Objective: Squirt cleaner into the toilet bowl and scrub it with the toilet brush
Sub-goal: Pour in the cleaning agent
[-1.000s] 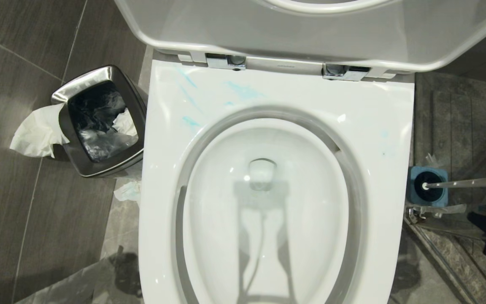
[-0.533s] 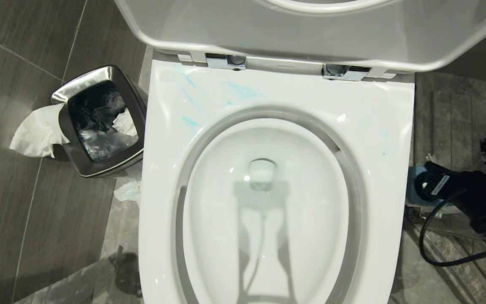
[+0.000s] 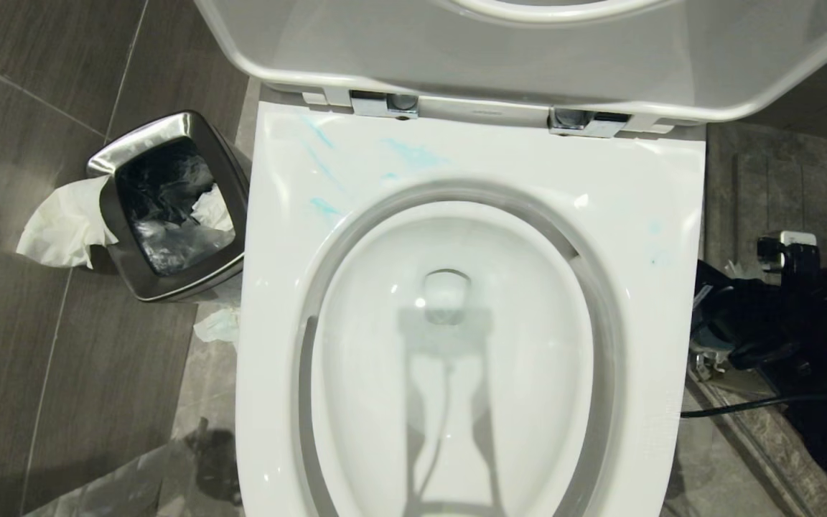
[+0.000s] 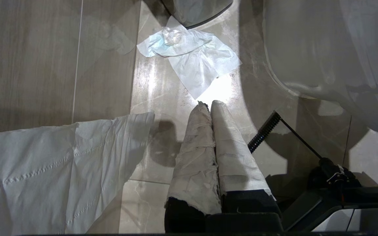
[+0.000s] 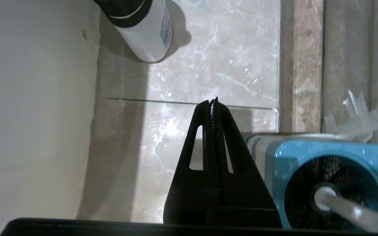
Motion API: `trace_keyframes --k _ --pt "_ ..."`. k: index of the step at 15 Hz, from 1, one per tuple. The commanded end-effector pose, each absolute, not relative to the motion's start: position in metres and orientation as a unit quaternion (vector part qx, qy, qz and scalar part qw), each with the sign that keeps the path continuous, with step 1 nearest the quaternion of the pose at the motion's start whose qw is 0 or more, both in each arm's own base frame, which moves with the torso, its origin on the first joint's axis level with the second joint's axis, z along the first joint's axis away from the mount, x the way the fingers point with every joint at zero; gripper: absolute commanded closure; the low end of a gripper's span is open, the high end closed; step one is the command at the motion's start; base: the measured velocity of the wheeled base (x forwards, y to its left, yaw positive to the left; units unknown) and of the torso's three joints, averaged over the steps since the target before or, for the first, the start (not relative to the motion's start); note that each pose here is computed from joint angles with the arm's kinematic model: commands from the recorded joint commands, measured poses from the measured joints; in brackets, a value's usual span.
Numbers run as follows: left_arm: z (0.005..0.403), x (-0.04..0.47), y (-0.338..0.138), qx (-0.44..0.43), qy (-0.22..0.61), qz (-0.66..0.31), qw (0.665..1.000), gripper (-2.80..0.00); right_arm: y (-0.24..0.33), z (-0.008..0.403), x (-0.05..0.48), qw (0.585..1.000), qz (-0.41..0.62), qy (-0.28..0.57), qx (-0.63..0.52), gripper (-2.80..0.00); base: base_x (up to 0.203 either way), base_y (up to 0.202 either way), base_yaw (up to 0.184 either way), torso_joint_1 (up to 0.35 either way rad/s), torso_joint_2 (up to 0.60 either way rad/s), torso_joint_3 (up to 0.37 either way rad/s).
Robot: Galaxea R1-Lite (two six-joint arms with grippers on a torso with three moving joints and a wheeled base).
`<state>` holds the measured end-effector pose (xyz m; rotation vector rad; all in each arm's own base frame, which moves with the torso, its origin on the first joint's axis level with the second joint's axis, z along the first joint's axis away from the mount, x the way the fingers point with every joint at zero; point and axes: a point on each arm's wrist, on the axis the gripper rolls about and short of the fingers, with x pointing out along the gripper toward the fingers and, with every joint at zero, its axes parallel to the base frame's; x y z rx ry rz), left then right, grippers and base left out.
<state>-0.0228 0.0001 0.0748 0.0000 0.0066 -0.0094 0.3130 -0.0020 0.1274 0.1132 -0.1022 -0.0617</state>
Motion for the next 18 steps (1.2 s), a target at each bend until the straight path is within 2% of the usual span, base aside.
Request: trace_keyframes --k 1,6,11,14,15,16,18 --pt "0.075 -0.023 0.000 0.000 0.004 -0.005 1.000 0.00 -0.002 0.125 0.316 0.997 -0.030 -0.052 0.049 0.00 0.000 0.000 0.000 0.000 0.00 0.000" --pt "0.075 -0.023 0.000 0.000 0.004 -0.005 1.000 0.00 -0.003 0.130 0.309 0.997 -0.033 -0.056 0.047 0.00 0.000 0.000 0.000 0.000 0.00 0.000" --pt "0.075 -0.023 0.000 0.000 0.004 -0.005 1.000 0.00 -0.004 0.116 0.294 0.998 -0.032 -0.017 0.046 0.00 0.000 0.000 0.000 0.000 0.00 0.000" --pt "0.075 -0.023 0.000 0.000 0.004 -0.005 1.000 0.00 0.000 0.111 0.293 0.999 0.009 -0.006 0.045 0.00 0.000 0.000 0.000 0.000 0.00 0.000" --pt "0.075 -0.023 0.000 0.000 0.005 -0.005 1.000 0.00 0.002 0.111 0.295 0.999 0.017 -0.005 0.045 -1.03 0.000 0.000 0.000 0.000 0.00 0.000" --pt "0.075 -0.023 0.000 0.000 0.004 -0.005 1.000 0.00 0.004 0.112 0.297 0.999 0.023 -0.009 0.045 -2.80 0.000 0.000 0.000 0.000 0.00 0.000" --pt "0.075 -0.023 0.000 0.000 0.004 -0.005 1.000 0.00 0.012 0.105 0.302 0.998 0.035 0.001 0.043 -2.80 0.000 0.000 0.000 0.000 0.00 0.000"
